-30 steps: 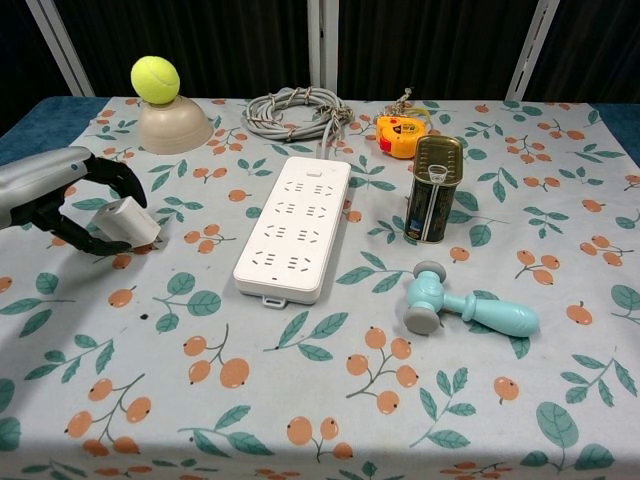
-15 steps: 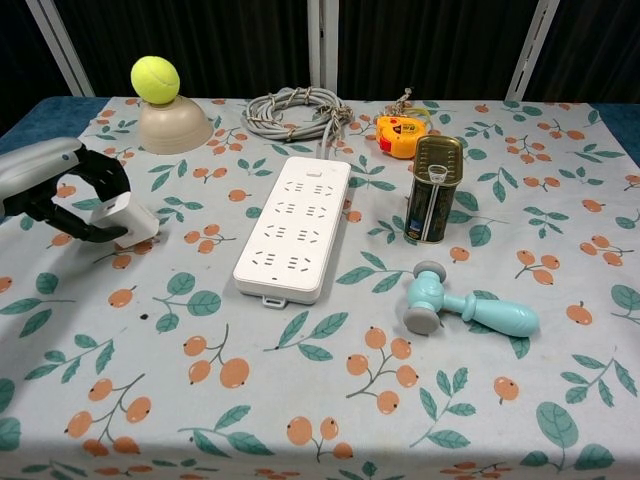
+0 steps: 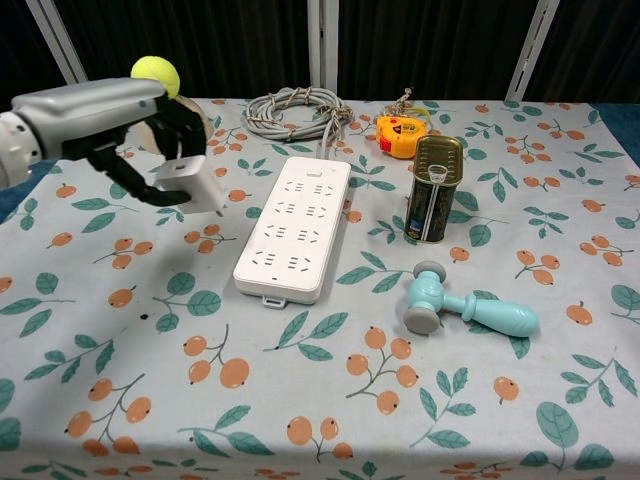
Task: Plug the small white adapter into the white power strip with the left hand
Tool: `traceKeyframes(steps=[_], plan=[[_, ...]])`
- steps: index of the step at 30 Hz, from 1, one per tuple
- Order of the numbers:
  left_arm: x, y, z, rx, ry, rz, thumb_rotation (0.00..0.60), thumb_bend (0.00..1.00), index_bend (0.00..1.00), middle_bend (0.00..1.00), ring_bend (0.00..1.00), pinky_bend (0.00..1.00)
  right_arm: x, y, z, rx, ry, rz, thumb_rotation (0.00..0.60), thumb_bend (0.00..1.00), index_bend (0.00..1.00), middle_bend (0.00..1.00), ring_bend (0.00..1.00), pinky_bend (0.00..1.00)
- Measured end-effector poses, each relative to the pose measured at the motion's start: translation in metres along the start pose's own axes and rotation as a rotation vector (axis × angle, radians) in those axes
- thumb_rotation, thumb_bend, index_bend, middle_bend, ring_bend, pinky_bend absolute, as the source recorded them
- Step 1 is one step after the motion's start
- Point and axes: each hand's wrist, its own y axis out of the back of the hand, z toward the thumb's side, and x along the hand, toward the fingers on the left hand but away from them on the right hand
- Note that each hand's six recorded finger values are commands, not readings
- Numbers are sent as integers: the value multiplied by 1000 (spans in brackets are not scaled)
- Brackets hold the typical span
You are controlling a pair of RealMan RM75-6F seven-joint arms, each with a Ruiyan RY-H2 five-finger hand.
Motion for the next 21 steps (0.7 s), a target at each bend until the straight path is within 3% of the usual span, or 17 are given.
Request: traceKeyframes(steps=[6, 21], plan=[[30, 0, 30, 92, -90, -47, 600, 431, 663, 678, 460, 362, 1, 0, -2, 2, -10, 3, 600, 115, 0, 19, 0, 0], [49, -12, 40, 141, -31, -125, 600, 424, 664, 676, 460, 353, 0, 1, -5, 2, -22, 2, 600, 115, 0, 19, 0, 0]])
